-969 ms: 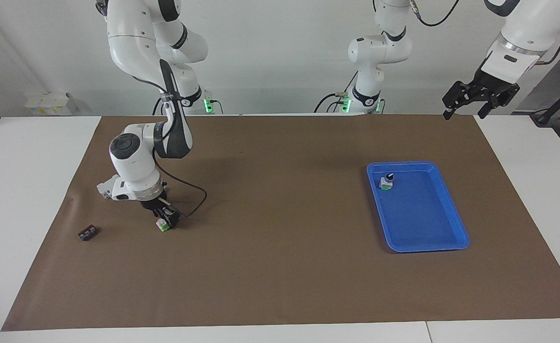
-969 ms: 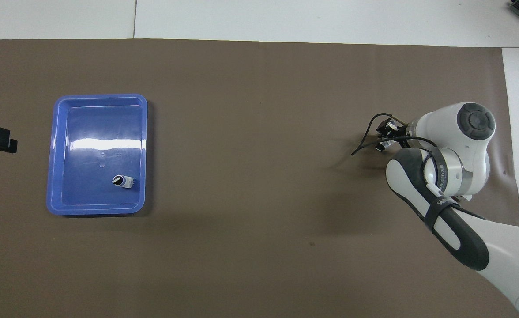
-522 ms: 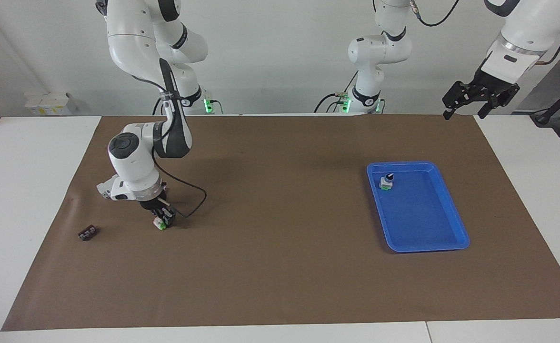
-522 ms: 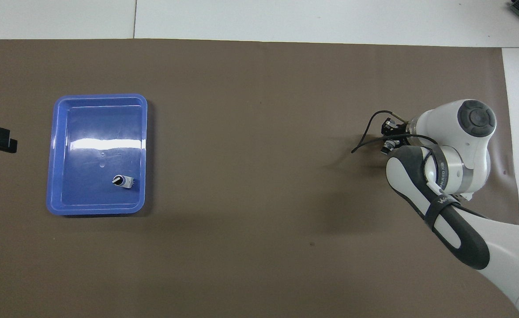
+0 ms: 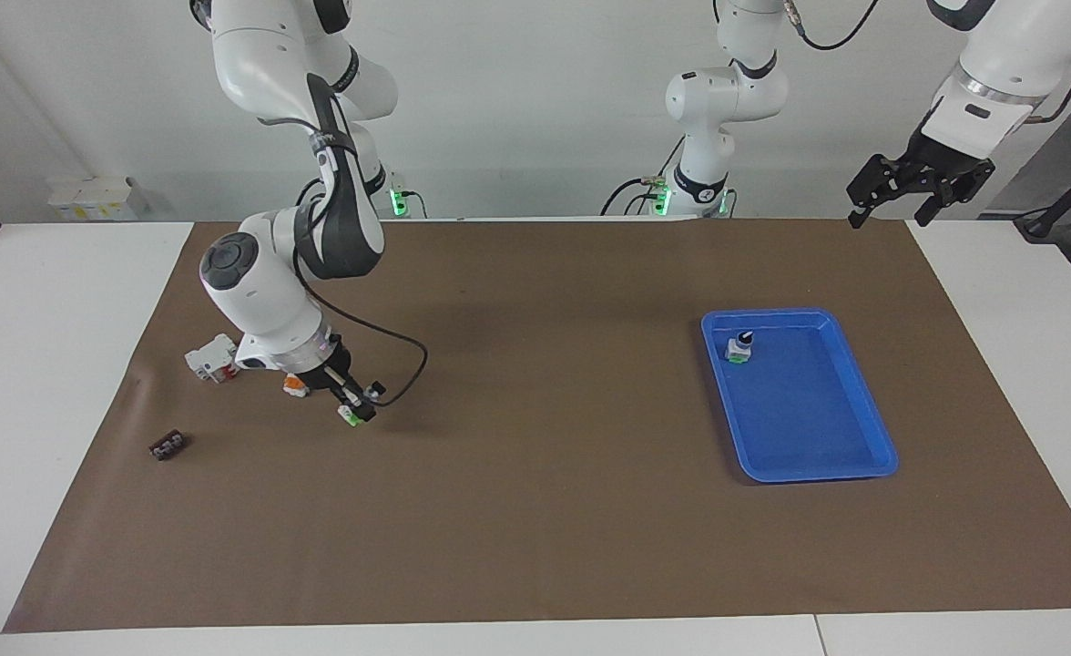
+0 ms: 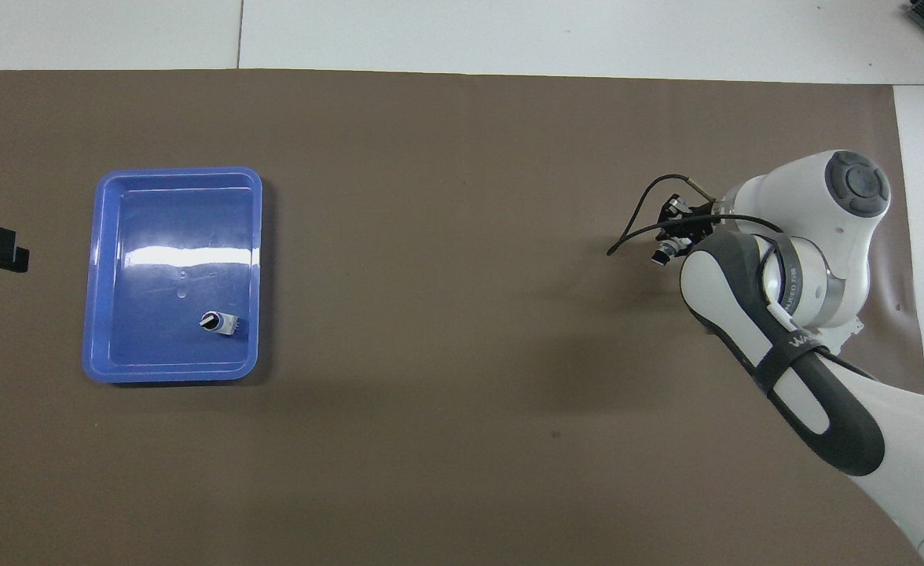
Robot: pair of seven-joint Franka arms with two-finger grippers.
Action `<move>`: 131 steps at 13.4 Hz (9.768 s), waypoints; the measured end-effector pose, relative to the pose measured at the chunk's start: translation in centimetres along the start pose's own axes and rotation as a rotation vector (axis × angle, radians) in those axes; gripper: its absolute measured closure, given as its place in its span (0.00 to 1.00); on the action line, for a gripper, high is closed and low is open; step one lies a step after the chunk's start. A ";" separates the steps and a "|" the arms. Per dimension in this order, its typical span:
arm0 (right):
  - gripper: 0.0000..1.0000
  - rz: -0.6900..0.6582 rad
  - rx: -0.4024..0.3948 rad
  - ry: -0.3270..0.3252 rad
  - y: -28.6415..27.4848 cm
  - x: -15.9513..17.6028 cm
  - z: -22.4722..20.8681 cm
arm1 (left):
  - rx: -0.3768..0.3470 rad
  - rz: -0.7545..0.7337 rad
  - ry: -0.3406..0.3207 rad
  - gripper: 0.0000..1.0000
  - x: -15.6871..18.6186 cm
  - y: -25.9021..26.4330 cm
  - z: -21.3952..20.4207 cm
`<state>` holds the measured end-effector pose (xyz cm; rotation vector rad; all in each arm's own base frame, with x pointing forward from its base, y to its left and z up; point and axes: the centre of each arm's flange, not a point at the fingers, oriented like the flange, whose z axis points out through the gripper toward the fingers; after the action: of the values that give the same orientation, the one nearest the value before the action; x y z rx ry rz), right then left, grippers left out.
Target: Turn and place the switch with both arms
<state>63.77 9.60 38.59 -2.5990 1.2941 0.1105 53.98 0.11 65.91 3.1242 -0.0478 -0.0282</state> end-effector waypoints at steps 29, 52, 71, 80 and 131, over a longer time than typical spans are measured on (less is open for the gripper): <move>0.66 0.451 0.254 -0.762 -7.9 -26.5 -12.7 | 0.000 0.039 -0.023 0.00 -0.5 2.1 0.0; 0.66 0.541 0.255 -0.700 -9.8 -32.1 -9.0 | -0.515 -0.659 -0.204 0.40 -3.9 21.2 0.8; 0.66 0.545 0.270 -0.696 -9.9 -31.9 -9.2 | -0.585 -0.563 -0.172 0.91 -4.4 21.4 1.8; 0.66 0.544 0.256 -0.694 -10.1 -32.5 -8.0 | -0.475 0.209 0.073 0.91 -5.1 22.1 2.1; 0.00 0.141 0.339 -0.151 -8.0 -25.6 -14.6 | -0.028 1.180 0.184 0.91 -2.9 14.5 8.1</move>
<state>54.07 30.55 58.56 -2.1739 1.3130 0.1001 50.44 -14.38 58.11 2.5299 -1.7519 0.2589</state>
